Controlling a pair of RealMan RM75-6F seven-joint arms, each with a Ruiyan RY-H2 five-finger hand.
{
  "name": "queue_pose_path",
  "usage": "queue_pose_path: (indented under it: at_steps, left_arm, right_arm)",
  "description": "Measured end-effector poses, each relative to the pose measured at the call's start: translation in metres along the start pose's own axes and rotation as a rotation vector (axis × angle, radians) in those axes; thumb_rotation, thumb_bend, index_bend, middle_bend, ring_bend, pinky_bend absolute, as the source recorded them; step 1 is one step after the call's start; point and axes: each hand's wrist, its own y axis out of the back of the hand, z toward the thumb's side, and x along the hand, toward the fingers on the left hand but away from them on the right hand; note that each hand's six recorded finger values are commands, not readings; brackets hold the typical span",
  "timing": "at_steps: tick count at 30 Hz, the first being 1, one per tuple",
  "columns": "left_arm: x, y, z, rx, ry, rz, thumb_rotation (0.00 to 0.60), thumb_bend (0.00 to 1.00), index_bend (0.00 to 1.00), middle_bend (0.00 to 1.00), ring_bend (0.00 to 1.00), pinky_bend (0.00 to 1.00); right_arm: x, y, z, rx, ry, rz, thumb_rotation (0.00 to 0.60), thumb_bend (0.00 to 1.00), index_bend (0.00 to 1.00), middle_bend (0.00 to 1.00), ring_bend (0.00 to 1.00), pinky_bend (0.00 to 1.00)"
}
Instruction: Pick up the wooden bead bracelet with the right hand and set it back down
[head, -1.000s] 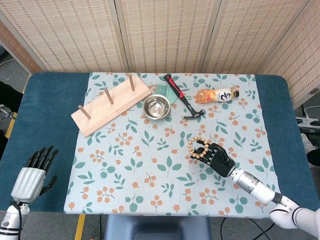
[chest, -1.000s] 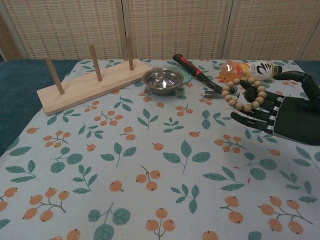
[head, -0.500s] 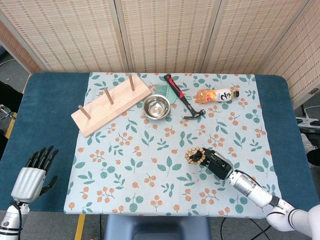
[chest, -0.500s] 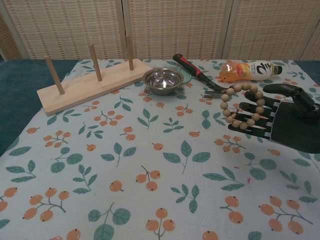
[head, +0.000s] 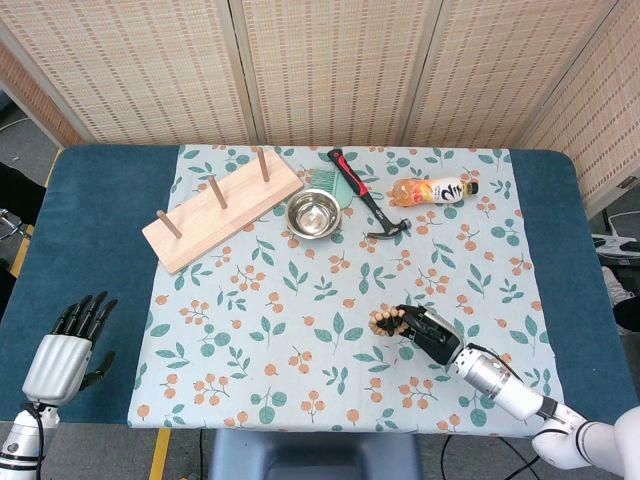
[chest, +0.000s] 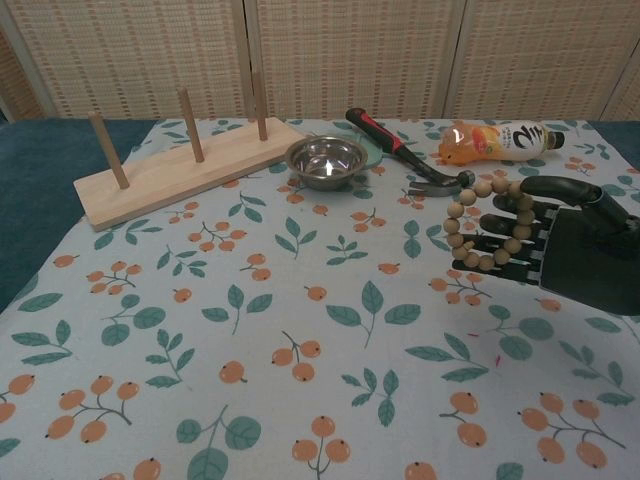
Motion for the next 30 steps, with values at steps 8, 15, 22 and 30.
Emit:
queue_pose_path:
  at_steps: [8, 15, 22, 30]
  left_arm:
    - [0.0000, -0.0001, 0.0004, 0.000, -0.001, 0.000, 0.599, 0.38, 0.00, 0.00, 0.00, 0.16]
    - [-0.0001, -0.0002, 0.0007, 0.000, -0.002, -0.001, 0.597, 0.38, 0.00, 0.00, 0.00, 0.16]
    - [0.0001, -0.0003, 0.0007, 0.001, -0.002, 0.000, 0.597, 0.38, 0.01, 0.00, 0.00, 0.16]
    - [0.0003, 0.0002, 0.0011, 0.000, -0.002, 0.002, 0.595, 0.38, 0.02, 0.00, 0.00, 0.17]
  right_arm:
    - [-0.0001, -0.0003, 0.0026, 0.014, 0.010, -0.004, 0.399, 0.62, 0.58, 0.56, 0.30, 0.30]
    - [0.0002, 0.0011, 0.0024, 0.025, 0.019, -0.014, 0.331, 0.85, 0.57, 0.56, 0.30, 0.32]
    - [0.0004, 0.0037, 0.0012, 0.068, 0.022, -0.034, 0.242, 0.96, 0.53, 0.56, 0.30, 0.33]
    - [0.0006, 0.0032, 0.0004, 0.086, 0.013, -0.030, 0.429, 1.00, 0.53, 0.56, 0.30, 0.33]
